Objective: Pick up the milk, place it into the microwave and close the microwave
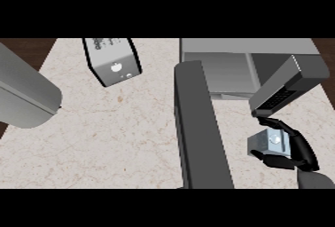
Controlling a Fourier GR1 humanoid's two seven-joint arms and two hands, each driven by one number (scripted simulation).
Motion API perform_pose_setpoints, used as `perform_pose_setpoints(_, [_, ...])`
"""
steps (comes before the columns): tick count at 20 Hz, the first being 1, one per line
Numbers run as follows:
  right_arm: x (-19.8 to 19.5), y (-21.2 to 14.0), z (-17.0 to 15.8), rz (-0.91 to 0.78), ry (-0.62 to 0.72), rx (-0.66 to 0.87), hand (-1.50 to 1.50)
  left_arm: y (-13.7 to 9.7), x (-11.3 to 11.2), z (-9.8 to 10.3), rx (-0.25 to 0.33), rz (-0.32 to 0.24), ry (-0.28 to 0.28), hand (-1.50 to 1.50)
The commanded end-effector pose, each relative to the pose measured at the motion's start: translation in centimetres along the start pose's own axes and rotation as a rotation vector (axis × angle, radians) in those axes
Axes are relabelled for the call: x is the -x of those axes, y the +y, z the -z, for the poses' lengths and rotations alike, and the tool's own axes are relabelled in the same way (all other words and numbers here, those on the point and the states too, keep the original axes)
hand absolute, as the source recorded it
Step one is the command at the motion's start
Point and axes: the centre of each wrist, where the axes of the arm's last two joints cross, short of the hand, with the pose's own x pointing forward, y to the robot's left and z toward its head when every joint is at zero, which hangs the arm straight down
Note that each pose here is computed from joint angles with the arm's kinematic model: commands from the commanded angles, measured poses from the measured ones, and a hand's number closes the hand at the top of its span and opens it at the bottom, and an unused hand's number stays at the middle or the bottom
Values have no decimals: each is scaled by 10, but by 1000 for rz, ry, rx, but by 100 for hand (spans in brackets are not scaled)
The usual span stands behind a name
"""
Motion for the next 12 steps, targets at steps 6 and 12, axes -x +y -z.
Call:
perform_pose_setpoints(6, [20, 16, 8, -228, -17, -16, 150, -1, 3, 0, 5, -24, 5, -150])
perform_pose_setpoints(12, [38, -10, -10, -254, 6, -36, 150, -10, 10, 3, -13, -5, -15, -150])
